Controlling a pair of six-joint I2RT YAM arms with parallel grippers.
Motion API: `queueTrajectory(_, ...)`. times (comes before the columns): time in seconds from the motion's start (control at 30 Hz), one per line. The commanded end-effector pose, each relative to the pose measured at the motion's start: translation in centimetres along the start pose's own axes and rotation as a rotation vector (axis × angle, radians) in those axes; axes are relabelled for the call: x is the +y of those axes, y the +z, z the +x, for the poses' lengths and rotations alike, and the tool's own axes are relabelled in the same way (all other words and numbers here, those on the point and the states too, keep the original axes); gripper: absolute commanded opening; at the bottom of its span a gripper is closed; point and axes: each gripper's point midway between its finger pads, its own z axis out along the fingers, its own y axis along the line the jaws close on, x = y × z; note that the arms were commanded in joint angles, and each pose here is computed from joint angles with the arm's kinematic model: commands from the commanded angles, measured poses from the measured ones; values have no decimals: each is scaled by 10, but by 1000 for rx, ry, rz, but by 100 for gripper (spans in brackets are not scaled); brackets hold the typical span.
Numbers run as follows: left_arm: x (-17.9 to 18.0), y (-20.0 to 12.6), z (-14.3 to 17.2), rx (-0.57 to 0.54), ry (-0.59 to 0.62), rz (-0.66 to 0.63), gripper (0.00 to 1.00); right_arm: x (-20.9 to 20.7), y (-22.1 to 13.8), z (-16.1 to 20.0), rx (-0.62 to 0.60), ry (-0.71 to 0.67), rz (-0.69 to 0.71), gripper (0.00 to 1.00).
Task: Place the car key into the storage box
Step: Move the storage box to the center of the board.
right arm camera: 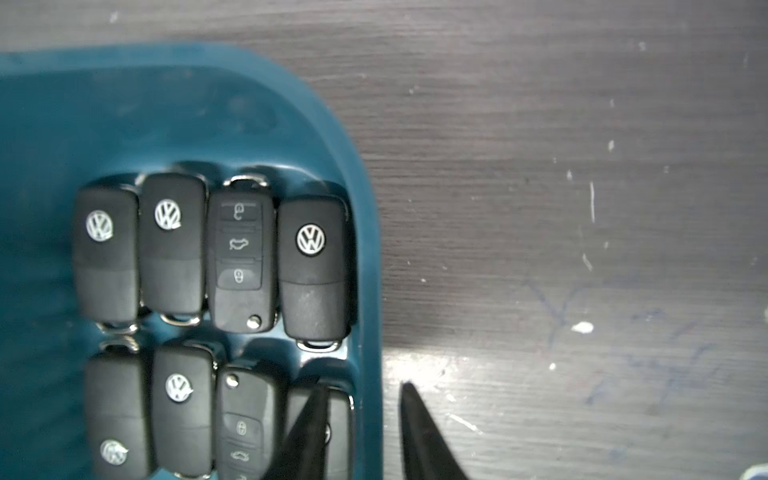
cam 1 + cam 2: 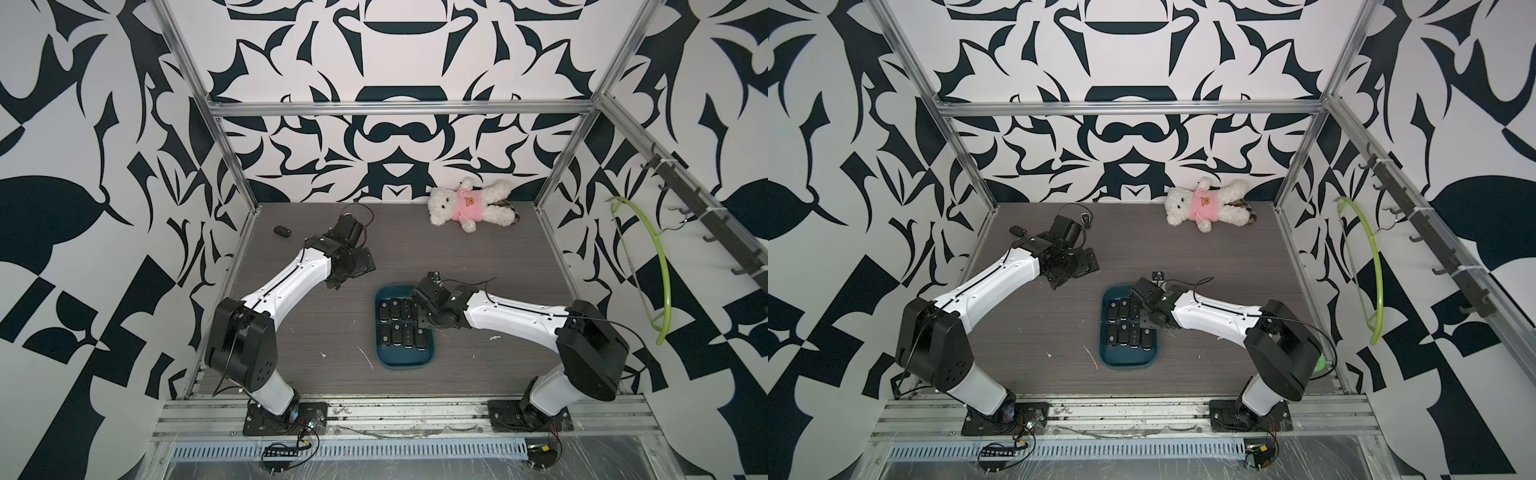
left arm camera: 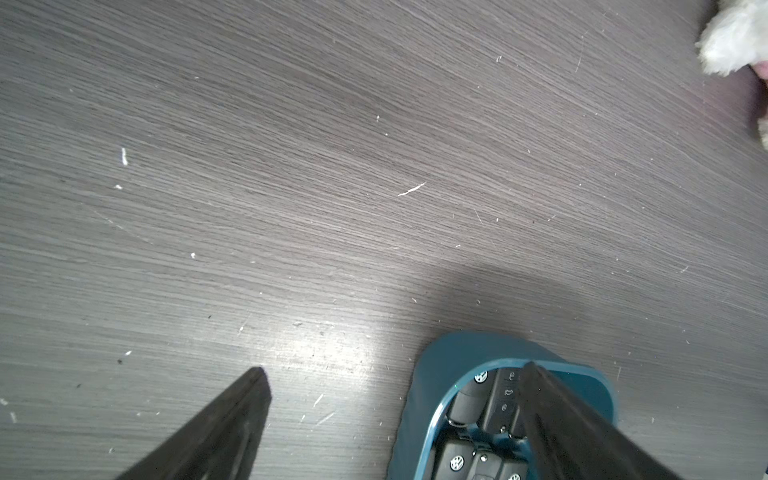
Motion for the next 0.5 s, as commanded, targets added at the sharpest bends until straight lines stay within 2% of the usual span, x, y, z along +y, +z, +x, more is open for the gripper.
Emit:
queueTrajectory(0.0, 1, -7, -7, -16, 16, -20, 99, 10, -27, -26, -103, 17, -42, 45)
queueTrajectory(0.2, -2, -2, -43, -71, 51, -62, 99, 24, -56, -50, -198, -40, -117, 58)
queueTrajectory(0.33, 4, 13, -73, -82, 9, -50, 100, 35, -79, -67, -278, -78, -183, 74)
queueTrajectory(0.47, 7, 23, -107, -119, 24, -70, 96, 46, -99, -85, -349, -118, -240, 92)
